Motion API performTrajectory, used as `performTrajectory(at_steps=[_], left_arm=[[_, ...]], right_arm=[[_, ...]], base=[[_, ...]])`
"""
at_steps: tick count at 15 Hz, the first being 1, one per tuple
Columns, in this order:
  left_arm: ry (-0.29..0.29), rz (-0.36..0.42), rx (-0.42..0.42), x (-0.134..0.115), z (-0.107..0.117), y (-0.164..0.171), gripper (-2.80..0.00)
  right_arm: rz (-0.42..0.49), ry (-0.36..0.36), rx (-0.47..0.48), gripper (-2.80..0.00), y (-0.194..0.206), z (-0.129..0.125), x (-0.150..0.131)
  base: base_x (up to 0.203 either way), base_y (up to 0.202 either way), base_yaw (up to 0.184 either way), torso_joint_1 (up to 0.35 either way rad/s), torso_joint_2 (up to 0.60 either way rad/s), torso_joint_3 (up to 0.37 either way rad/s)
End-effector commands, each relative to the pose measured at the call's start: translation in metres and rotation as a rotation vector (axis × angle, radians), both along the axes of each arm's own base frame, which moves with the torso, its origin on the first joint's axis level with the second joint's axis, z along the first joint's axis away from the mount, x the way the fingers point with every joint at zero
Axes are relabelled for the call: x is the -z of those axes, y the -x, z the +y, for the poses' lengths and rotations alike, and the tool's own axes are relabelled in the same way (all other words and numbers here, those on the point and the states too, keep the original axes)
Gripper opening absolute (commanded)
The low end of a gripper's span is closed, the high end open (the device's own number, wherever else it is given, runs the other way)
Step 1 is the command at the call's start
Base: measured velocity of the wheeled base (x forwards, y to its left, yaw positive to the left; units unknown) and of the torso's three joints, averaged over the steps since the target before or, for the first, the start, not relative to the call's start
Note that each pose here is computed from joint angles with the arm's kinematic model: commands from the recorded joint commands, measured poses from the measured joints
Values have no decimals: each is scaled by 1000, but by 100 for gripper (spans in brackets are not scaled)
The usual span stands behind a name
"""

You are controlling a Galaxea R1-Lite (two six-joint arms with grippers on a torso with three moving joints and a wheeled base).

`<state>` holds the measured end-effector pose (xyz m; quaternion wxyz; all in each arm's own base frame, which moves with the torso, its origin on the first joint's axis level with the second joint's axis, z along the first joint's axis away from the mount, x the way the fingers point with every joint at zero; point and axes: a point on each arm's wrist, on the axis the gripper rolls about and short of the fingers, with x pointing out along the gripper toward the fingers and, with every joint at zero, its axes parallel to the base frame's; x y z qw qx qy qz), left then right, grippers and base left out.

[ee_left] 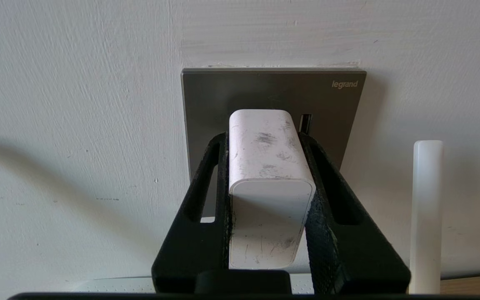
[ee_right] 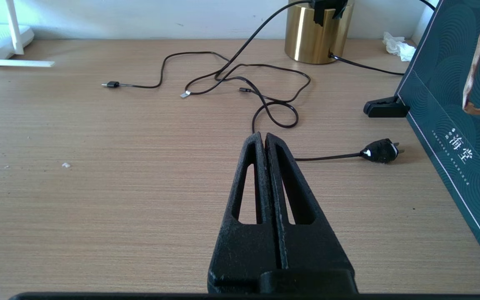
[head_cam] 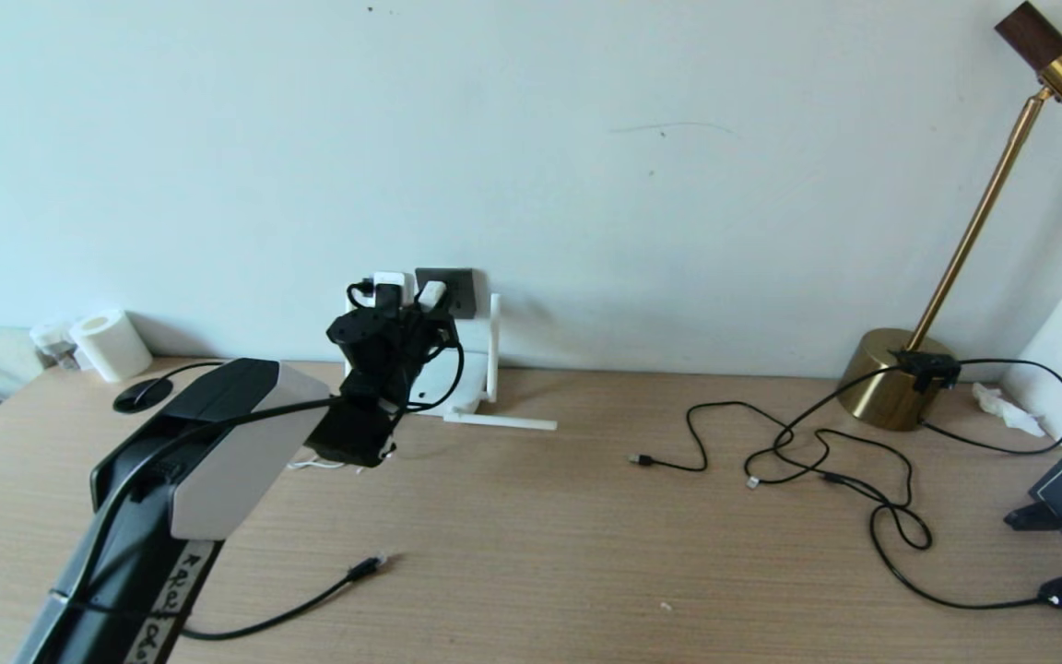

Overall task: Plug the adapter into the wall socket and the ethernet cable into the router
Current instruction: Plug plug into socket

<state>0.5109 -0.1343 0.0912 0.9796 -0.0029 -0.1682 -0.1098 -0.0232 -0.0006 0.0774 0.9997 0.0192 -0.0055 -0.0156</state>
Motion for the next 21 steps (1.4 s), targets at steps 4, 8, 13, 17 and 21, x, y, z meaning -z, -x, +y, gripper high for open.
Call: performTrajectory(at_steps=[4,8,13,17,21], left_arm=[[-2,-4,-3,-9,1,1,-280],[-4,1,-1,-8,1,2,-280],[6,4,-25,-7,-2,1,-280],[17,6,-46,-7,-2,-1,-280],[22,1,-54,-8,-3,-3,-280]], right_arm=[[0,0,0,-280,0,0,0],[0,0,1,-280,0,0,0],[0,0,1,-280,0,0,0],[1,0,0,-280,0,0,0],[1,0,-1,-280,0,0,0]], base=[[0,0,0,0,0,0],[0,0,0,0,0,0],[0,0,0,0,0,0],[0,0,0,0,0,0],[0,0,0,0,0,0]])
